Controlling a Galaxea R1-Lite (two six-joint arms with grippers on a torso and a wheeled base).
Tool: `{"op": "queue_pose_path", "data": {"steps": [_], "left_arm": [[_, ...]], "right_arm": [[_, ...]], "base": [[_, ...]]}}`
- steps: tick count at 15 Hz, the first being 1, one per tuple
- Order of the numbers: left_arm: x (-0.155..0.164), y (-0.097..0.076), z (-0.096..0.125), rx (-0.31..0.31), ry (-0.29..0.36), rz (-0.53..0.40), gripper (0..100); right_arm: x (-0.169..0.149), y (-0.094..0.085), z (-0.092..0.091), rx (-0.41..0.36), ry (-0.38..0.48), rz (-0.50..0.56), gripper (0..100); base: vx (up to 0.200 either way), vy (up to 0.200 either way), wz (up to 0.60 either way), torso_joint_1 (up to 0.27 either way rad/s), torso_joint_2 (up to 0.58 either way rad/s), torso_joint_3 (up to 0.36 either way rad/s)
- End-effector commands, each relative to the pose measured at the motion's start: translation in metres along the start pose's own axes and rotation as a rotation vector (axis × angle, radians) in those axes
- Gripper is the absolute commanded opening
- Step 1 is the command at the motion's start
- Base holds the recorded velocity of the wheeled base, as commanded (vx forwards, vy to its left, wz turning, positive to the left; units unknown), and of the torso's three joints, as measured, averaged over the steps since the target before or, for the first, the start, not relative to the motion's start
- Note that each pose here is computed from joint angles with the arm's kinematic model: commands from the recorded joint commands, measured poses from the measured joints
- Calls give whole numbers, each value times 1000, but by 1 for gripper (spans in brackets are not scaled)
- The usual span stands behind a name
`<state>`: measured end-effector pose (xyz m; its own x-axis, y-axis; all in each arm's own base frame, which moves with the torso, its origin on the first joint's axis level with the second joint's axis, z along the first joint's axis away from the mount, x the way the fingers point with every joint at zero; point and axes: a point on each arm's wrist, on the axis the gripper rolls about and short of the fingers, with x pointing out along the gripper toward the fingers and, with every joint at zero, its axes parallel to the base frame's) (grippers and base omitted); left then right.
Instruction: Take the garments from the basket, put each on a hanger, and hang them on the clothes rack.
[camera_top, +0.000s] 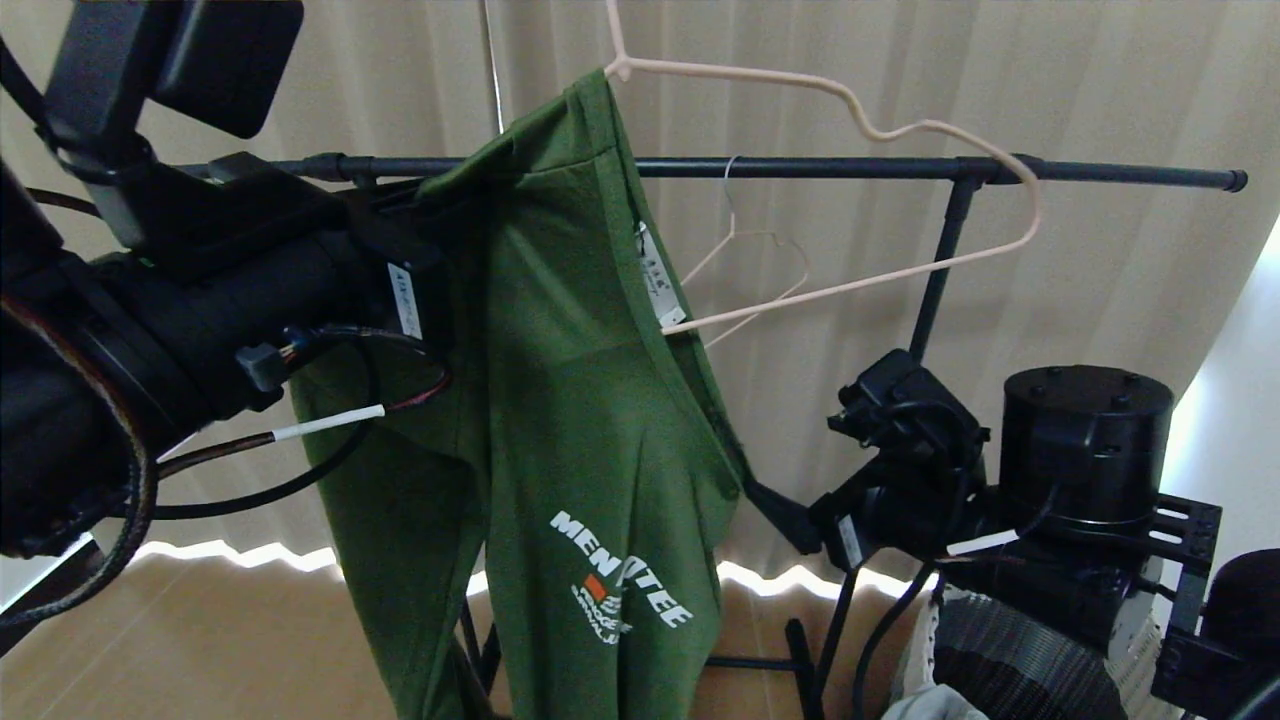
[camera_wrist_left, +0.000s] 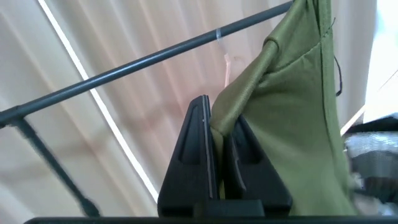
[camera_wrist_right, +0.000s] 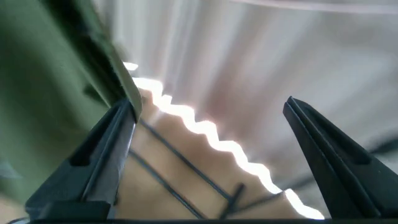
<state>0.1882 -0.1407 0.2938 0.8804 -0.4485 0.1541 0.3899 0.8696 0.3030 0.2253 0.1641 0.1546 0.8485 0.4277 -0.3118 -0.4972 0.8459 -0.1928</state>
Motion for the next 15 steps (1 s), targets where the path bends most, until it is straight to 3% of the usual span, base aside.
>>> {"op": "queue_pose_path", "data": {"steps": [1,2,6,11,15], "left_arm": [[0,8,-7,26,25,34,0],[-2,13,-13,53,47,58,0],[-18,21,-31,144,111,86,0],[-32,31,-51,302,196,116,0],[-32,35,-58,340,232,130,0]], "right_arm": [[-9,-21,-1,3,4,-82,100],[-15,-39,-4,-2,8,-149,100],[-25,-71,2,27,-21,-270,100],[-32,-83,17,38,-80,-316,100],[-40,-82,24,37,-116,-315,100]], "base": [[0,0,0,0,0,0],[0,0,0,0,0,0],[0,0,0,0,0,0],[0,0,0,0,0,0],[0,0,0,0,0,0]]}}
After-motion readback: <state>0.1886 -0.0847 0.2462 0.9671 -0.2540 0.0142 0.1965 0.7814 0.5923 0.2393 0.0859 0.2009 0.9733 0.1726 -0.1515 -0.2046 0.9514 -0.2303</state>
